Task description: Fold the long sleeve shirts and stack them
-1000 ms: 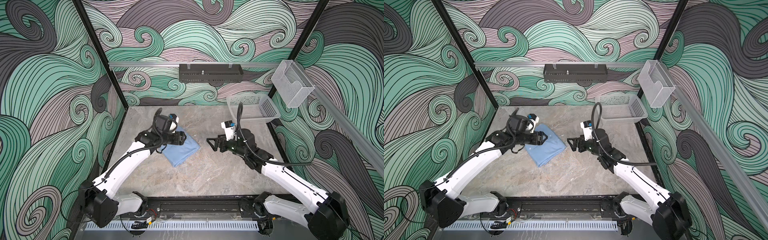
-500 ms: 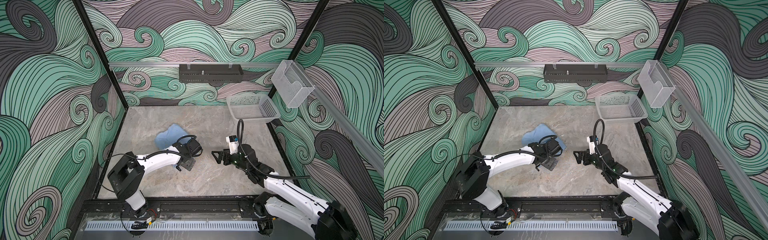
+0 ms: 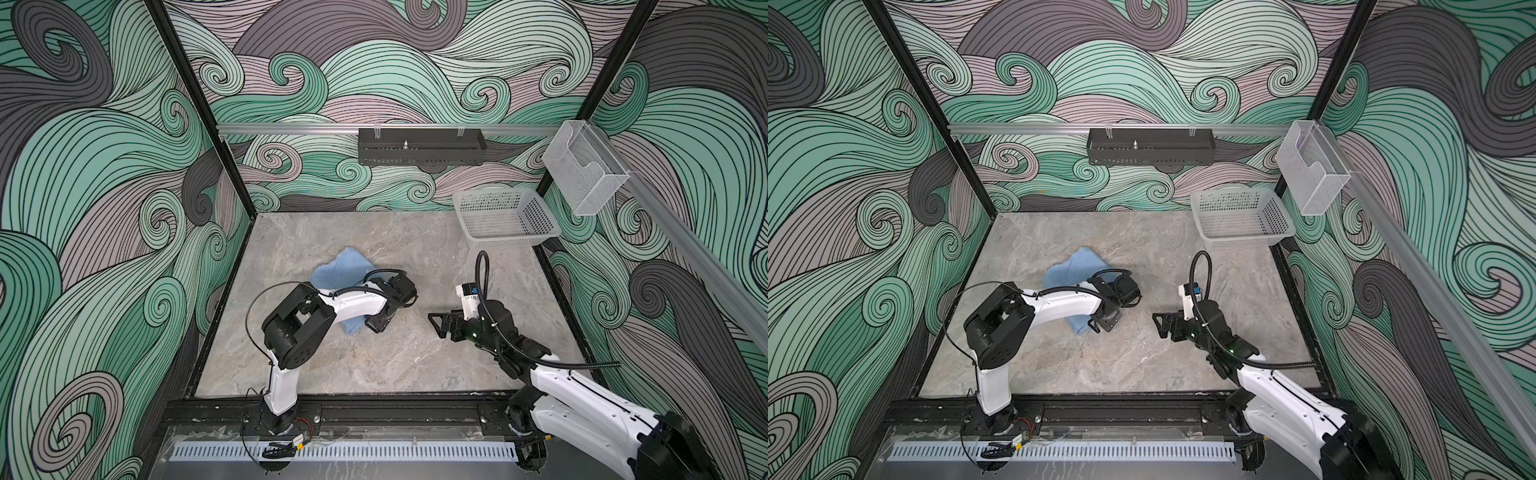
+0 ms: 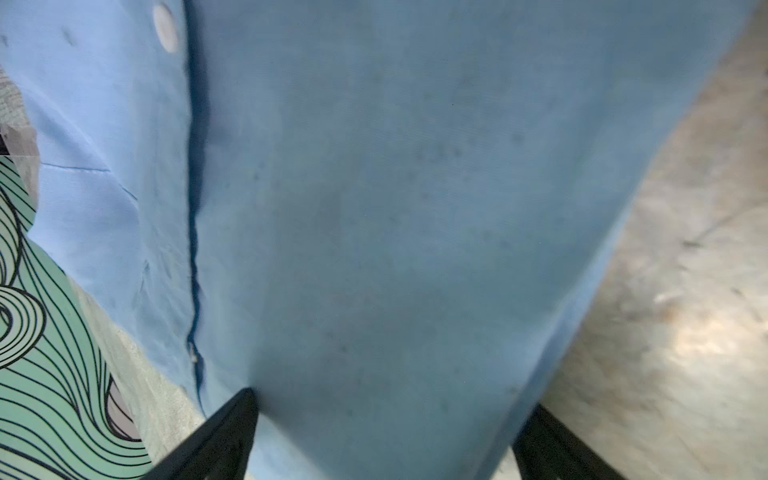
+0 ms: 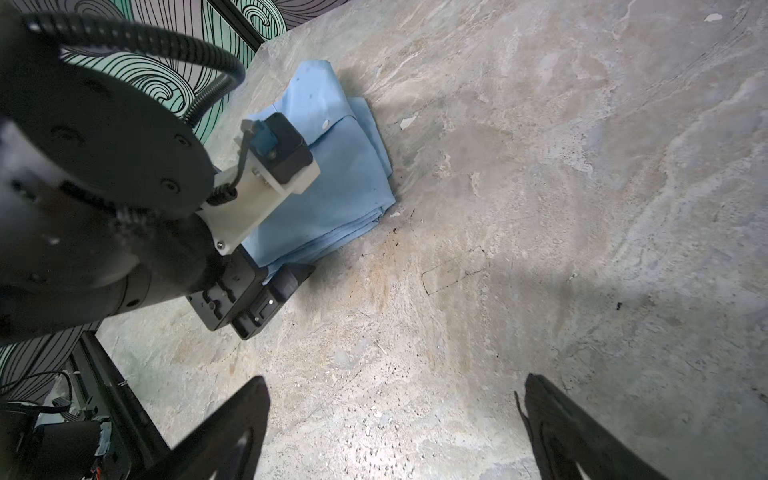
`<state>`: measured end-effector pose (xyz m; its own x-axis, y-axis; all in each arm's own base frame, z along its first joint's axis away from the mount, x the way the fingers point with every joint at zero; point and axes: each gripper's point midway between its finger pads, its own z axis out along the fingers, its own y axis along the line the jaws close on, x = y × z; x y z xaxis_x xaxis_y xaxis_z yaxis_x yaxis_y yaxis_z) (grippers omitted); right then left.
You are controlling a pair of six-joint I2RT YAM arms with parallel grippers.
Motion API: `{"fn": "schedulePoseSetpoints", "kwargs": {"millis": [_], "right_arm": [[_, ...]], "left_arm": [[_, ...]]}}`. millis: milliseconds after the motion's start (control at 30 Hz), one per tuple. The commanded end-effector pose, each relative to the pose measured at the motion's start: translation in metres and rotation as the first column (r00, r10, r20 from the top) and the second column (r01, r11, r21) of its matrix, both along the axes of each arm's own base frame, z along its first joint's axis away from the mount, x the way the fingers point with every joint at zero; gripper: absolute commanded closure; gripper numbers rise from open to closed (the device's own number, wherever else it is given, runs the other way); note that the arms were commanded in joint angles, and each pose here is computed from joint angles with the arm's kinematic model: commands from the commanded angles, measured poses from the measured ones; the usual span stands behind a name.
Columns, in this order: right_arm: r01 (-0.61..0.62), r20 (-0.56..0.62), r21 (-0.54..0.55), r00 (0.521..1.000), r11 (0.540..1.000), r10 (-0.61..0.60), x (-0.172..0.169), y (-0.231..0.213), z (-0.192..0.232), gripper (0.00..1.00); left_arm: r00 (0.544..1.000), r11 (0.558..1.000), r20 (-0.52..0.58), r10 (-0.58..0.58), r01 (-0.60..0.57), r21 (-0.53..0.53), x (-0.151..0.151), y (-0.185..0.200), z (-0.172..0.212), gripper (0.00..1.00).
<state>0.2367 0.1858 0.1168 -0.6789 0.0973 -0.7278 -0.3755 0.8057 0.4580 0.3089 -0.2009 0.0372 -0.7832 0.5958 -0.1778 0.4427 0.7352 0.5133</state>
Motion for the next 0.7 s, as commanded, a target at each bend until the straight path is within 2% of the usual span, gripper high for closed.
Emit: {"fn": "schedulePoseSetpoints", "kwargs": {"millis": [0,167,333,433,600,667], "right_arm": [[0.004,0.037,0.023,0.999,1.0,-0.005,0.001,0.001,0.009,0.05],[0.002,0.044,0.021,0.999,1.0,-0.003,0.002,0.001,0.01,0.06],[-0.007,0.047,0.024,0.999,1.0,0.006,0.0,0.002,0.012,0.07],[-0.011,0.047,0.025,0.999,1.0,0.01,-0.001,0.002,0.013,0.08],[-0.019,0.05,0.024,0.999,1.0,0.018,-0.005,0.0,0.015,0.09],[-0.02,0.055,0.022,0.998,1.0,0.019,-0.006,-0.001,0.016,0.09]], "left_arm": [[0.997,0.996,-0.081,0.021,-0.014,0.085,-0.002,0.02,-0.017,0.1],[0.985,0.994,-0.168,0.027,-0.008,0.111,-0.008,0.022,-0.037,0.2],[0.965,0.996,-0.255,0.058,-0.038,0.083,-0.011,0.027,-0.051,0.38],[0.947,0.996,-0.311,0.08,-0.063,0.064,-0.011,0.029,-0.058,0.55],[0.929,0.995,-0.355,0.103,-0.094,0.043,-0.008,0.031,-0.066,0.66],[0.926,0.994,-0.361,0.112,-0.106,0.036,-0.004,0.032,-0.068,0.77]]}}
